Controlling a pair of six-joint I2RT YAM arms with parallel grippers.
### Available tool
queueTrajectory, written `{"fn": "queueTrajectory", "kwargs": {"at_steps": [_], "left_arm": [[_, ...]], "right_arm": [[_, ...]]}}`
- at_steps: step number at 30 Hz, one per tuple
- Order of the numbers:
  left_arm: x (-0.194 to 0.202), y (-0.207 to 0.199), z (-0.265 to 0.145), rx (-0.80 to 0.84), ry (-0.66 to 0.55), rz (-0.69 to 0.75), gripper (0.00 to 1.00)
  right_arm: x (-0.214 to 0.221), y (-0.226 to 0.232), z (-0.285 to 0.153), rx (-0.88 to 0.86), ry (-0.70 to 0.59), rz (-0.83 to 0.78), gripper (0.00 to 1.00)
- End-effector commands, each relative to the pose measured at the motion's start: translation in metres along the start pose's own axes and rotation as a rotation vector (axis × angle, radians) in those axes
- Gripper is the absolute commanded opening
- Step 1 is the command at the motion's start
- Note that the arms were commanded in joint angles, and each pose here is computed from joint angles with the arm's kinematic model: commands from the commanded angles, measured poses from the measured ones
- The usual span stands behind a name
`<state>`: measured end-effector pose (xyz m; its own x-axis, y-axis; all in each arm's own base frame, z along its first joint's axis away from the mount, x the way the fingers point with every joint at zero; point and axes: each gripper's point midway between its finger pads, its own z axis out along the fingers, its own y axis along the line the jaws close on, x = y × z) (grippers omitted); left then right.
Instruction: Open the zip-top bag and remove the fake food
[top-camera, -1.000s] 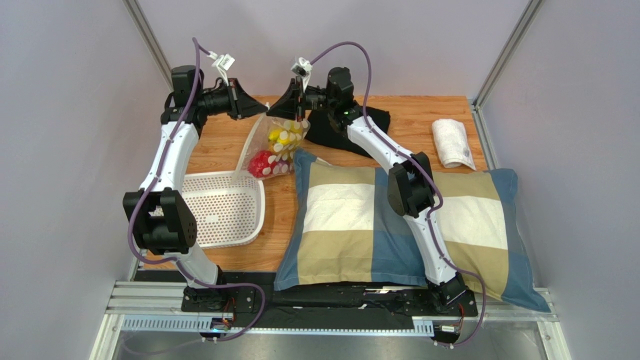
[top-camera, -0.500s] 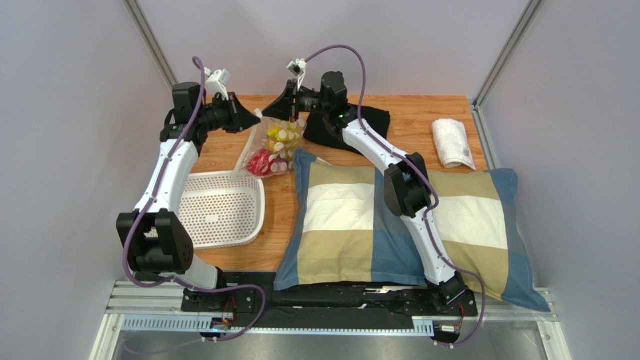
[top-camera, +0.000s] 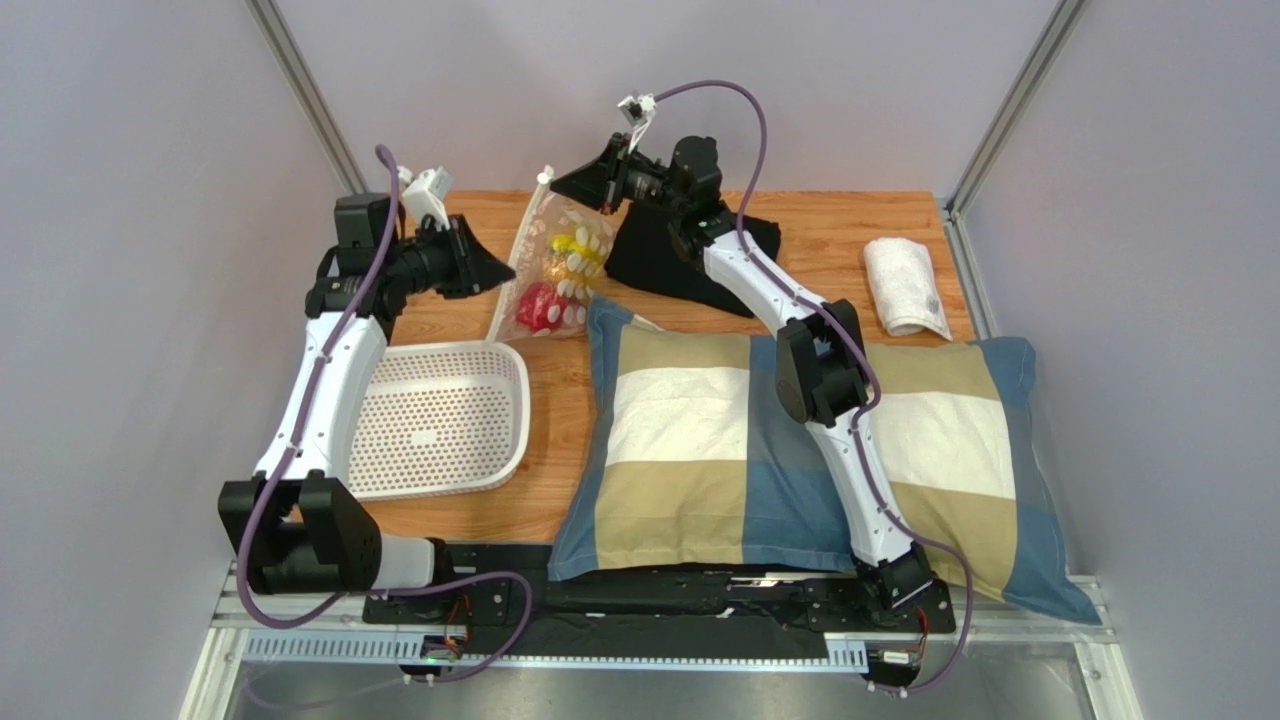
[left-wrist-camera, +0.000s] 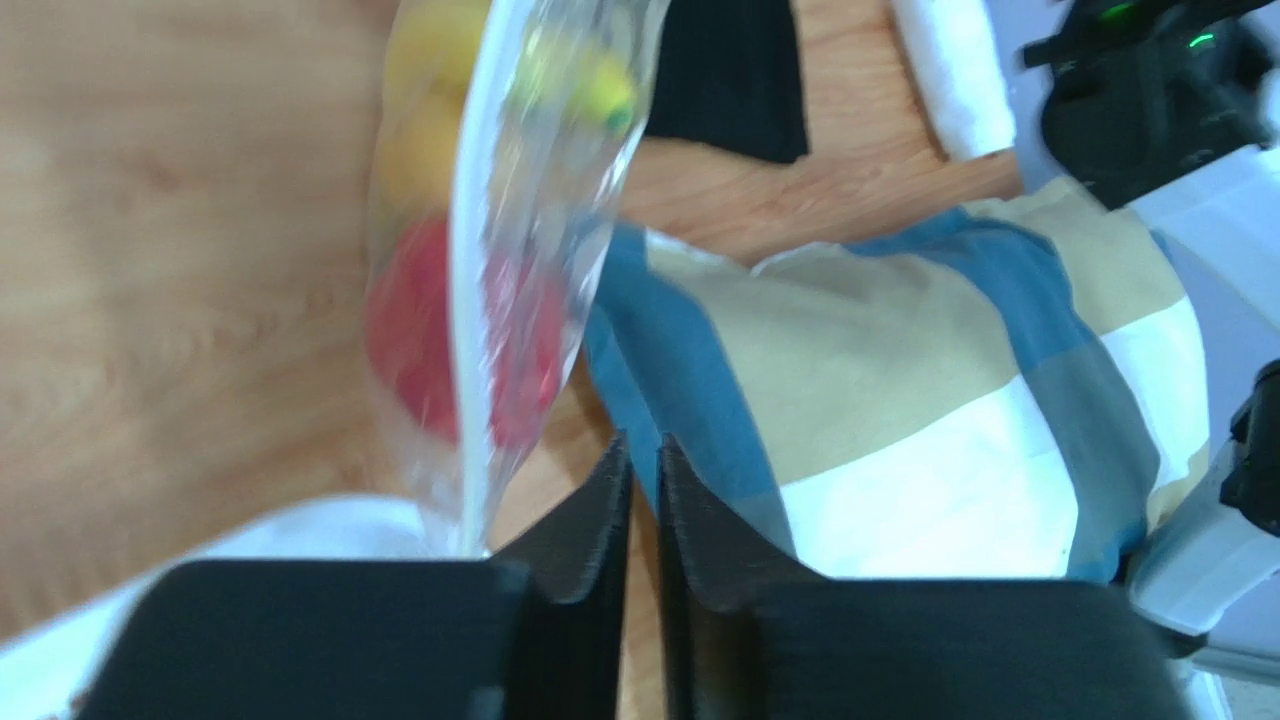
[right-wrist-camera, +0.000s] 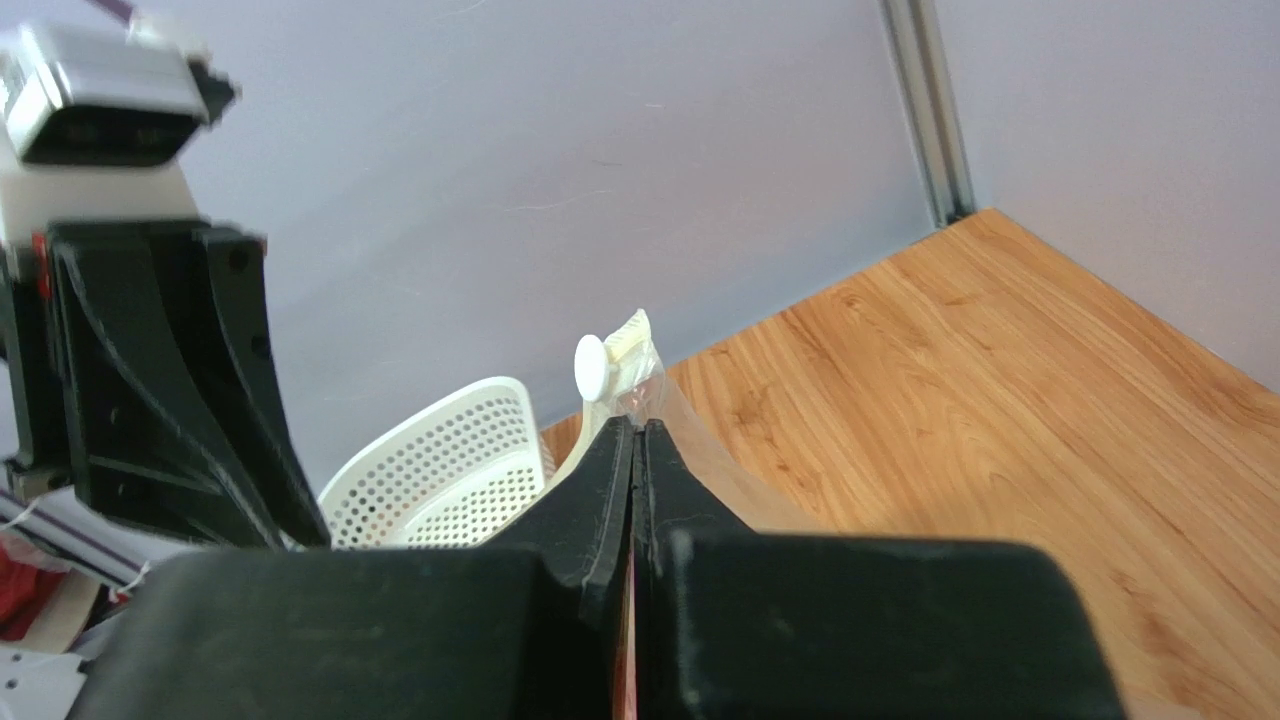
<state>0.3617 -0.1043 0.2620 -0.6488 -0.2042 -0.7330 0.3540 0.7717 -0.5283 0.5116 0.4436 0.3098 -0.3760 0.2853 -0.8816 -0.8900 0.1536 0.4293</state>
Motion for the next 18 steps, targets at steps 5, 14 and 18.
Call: {"fn": "queueTrajectory", "kwargs": {"at_steps": [5, 14, 18], "left_arm": [[-0.101, -0.039, 0.021, 0.268, -0.118, 0.043, 0.61], [-0.115, -0.009, 0.049, 0.271, -0.120, 0.001, 0.51], [-0.113, -0.013, 0.051, 0.322, -0.113, 0.005, 0.54]], "right_arm": [[-0.016, 0.054, 0.002, -0.174, -0.015, -0.095, 0.00], [-0.015, 0.064, -0.001, -0.226, -0.003, -0.093, 0.00], [-0.013, 0.066, -0.002, -0.239, 0.005, -0.088, 0.00]]}}
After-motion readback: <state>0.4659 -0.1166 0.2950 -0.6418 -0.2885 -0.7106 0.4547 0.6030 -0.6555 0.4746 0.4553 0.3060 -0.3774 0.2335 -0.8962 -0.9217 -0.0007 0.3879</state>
